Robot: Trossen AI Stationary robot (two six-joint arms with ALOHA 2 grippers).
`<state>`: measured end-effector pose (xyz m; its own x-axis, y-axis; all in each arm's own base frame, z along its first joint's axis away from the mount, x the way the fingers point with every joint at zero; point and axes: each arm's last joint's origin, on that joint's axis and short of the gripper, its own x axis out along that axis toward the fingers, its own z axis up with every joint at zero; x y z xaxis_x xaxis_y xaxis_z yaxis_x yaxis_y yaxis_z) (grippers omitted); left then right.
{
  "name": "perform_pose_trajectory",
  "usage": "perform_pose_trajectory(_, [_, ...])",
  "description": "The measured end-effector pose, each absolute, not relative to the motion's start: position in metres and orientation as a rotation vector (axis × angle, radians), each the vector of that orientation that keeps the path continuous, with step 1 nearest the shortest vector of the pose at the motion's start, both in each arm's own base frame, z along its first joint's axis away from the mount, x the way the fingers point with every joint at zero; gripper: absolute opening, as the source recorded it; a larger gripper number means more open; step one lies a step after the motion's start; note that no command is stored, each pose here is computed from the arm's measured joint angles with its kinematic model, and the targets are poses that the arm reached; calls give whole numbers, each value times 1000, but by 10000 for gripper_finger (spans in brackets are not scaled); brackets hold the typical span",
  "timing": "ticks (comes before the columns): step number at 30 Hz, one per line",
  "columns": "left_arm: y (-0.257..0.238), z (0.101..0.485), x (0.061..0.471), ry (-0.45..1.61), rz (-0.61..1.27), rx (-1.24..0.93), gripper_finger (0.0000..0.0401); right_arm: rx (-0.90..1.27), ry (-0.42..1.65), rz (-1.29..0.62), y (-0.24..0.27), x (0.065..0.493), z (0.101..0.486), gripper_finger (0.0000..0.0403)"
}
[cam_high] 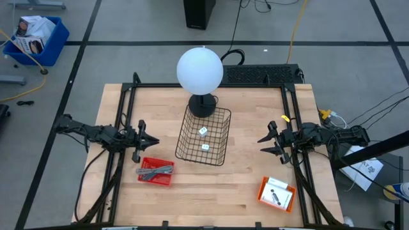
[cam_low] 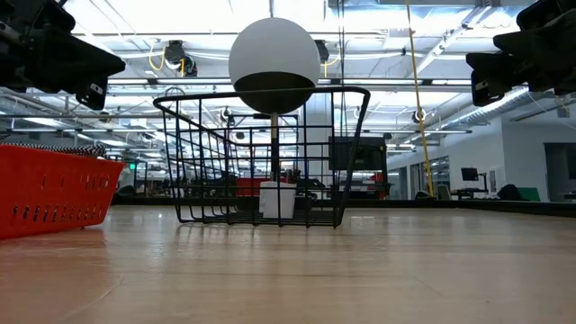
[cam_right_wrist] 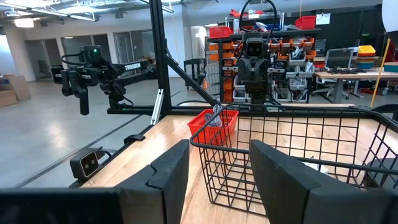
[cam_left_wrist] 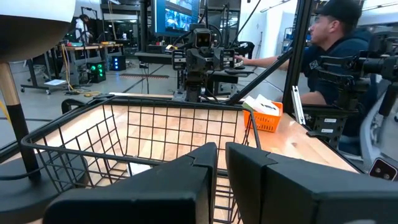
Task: Pick and place items into bin
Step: Return to Home Position
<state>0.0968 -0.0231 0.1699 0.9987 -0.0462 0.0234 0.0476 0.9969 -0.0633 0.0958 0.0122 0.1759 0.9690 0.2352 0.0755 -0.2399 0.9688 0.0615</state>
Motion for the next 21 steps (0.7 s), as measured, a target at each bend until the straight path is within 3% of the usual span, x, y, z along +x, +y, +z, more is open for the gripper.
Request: perform_pose_trajectory(21, [-23,170,97,-22,-47,-64,42,70,-68,240,12,96,176,164])
